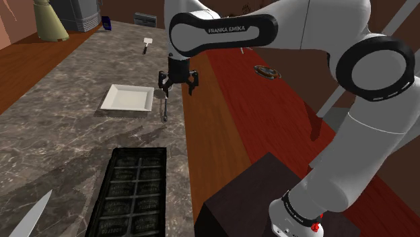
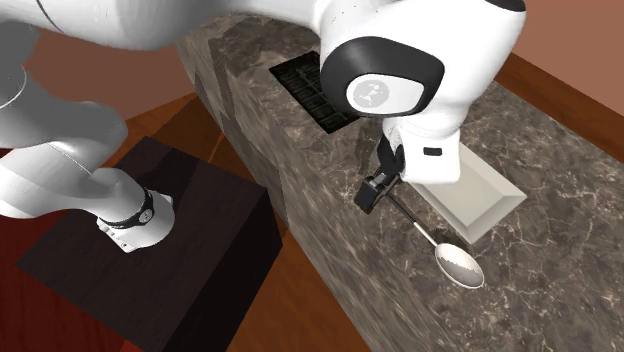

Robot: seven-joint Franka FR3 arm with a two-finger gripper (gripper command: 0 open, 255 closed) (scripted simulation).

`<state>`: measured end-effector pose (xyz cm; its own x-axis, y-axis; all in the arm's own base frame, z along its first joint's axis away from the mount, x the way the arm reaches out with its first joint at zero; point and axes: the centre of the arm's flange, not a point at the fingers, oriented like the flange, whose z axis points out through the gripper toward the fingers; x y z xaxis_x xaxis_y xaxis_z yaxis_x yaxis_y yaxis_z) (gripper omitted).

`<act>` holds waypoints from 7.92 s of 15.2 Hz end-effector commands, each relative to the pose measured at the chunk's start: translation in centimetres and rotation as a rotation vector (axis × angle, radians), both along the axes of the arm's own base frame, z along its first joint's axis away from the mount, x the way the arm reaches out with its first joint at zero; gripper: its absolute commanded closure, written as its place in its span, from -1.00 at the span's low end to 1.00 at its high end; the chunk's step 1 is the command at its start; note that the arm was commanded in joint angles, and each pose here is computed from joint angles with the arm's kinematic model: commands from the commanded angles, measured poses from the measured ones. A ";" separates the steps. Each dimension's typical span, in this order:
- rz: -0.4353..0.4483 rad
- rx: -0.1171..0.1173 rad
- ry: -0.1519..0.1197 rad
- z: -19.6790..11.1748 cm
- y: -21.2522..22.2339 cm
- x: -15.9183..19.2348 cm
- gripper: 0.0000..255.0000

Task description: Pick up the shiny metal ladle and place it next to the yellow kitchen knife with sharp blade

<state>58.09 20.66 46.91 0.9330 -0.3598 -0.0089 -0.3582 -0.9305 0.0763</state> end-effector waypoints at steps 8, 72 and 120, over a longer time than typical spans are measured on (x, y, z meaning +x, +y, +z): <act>-0.154 -0.050 -0.014 -3.8 1.5 9.4 -1.00; -0.154 -0.050 -0.014 3.8 17.0 -10.1 1.00; -0.154 -0.050 -0.014 -4.5 43.7 -42.7 1.00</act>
